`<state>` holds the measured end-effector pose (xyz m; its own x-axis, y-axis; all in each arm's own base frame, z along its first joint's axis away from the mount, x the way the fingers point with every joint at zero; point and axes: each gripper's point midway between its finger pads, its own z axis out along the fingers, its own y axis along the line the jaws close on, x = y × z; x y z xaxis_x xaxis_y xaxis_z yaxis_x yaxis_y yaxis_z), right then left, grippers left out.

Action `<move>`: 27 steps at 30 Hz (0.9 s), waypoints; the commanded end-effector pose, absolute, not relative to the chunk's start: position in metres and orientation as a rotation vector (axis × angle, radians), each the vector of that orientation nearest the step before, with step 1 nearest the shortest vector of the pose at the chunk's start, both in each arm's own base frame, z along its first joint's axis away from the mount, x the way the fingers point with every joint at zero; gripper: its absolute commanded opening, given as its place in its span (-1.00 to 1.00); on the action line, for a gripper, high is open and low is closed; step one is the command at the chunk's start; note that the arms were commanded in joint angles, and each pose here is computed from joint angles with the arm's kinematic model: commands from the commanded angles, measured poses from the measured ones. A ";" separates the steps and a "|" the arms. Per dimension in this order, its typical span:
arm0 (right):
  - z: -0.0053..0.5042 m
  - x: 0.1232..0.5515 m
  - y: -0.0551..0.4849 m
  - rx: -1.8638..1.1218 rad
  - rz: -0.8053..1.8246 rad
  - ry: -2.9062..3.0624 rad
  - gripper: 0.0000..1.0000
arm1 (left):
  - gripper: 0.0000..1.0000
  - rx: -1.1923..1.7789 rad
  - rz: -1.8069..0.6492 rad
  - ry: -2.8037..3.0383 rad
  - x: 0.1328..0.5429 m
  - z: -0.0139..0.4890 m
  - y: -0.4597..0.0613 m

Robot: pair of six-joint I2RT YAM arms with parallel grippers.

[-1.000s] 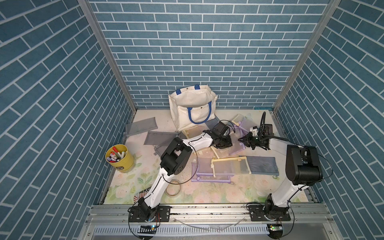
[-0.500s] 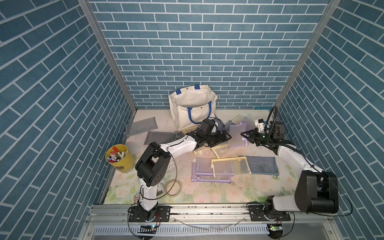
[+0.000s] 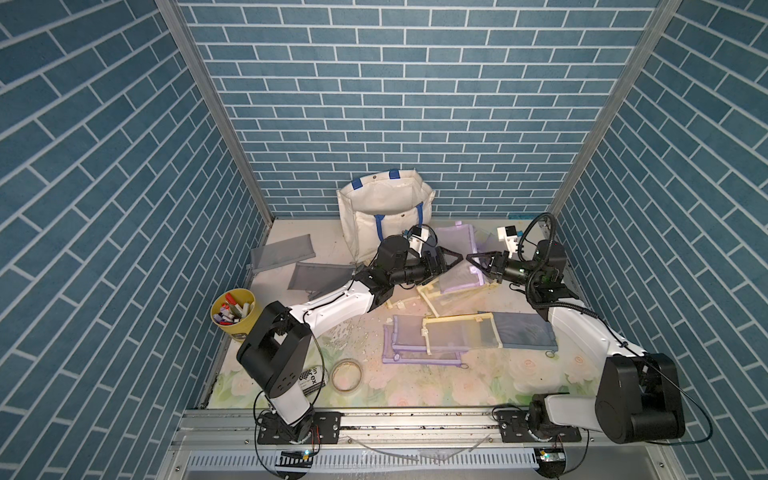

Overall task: Put the pencil pouch into the canvas bag
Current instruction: Pick up the pencil pouch, then place the pencil pouch in the canvas bag.

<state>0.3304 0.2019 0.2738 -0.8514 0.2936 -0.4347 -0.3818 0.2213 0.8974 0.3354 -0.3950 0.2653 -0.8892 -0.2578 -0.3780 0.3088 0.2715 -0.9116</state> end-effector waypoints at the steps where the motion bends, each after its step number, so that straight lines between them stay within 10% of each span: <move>1: 0.302 0.322 0.214 -0.196 1.761 1.878 -1.00 | 0.86 0.027 -1.704 1.985 0.340 0.280 -0.395; 10: 0.288 0.328 0.216 -0.163 1.719 1.977 -0.80 | -1.00 0.019 -1.566 1.972 0.355 0.295 -0.373; 18: 0.256 0.323 0.191 -0.138 1.213 2.373 0.46 | -1.00 0.333 -0.738 2.226 0.399 0.314 -0.307; 27: 0.245 0.330 0.178 -0.050 1.062 2.488 0.67 | -1.00 0.617 -0.001 2.039 0.500 0.369 -0.265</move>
